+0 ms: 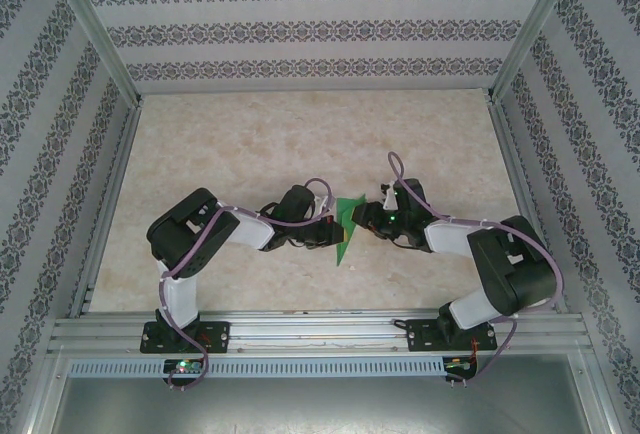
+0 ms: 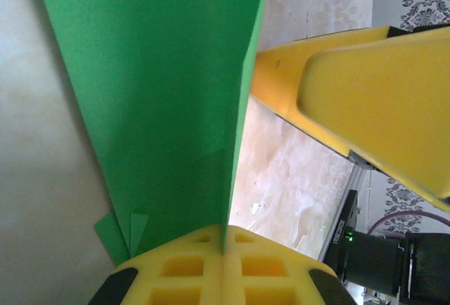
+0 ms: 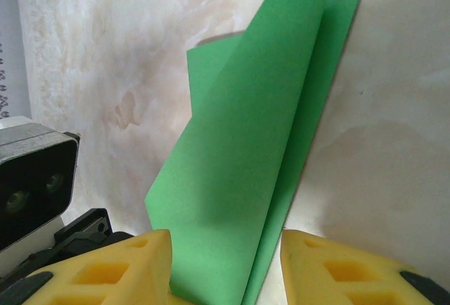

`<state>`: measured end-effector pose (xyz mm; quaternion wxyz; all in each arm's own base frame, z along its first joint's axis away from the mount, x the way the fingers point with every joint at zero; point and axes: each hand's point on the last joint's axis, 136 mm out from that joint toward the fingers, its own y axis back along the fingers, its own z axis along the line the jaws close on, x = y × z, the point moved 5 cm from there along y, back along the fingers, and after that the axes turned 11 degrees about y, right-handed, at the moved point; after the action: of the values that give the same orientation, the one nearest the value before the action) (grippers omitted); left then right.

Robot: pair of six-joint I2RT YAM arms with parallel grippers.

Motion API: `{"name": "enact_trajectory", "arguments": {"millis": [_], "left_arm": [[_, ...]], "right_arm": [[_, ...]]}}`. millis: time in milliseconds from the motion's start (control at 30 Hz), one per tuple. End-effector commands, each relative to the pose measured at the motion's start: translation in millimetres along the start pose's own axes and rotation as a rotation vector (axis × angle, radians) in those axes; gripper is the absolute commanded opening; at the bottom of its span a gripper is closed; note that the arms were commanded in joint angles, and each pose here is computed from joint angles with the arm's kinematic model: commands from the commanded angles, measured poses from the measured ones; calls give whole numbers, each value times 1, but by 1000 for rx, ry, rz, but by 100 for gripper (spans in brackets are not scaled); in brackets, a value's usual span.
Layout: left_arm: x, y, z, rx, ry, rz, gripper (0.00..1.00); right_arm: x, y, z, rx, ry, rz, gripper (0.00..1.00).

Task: Fold a paper plane with a square sheet of paper (fold left side to right side)
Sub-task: Fold the wing for the fifth time at the center of the table.

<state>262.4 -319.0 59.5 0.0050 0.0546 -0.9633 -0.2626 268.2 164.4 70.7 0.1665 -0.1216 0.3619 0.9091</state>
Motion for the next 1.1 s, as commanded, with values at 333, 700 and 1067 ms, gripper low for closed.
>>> {"name": "enact_trajectory", "arguments": {"millis": [333, 700, 1067], "left_arm": [[-8, 2, -3, 57, 9, -21, 0], [-8, 2, -2, 69, 14, -22, 0], [-7, 5, -2, 63, 13, -25, 15]], "right_arm": [[-12, -15, 9, -3, 29, -12, 44], [-7, -21, 3, 41, 9, 12, 42], [5, -28, -18, 166, -33, 86, 38]]}}
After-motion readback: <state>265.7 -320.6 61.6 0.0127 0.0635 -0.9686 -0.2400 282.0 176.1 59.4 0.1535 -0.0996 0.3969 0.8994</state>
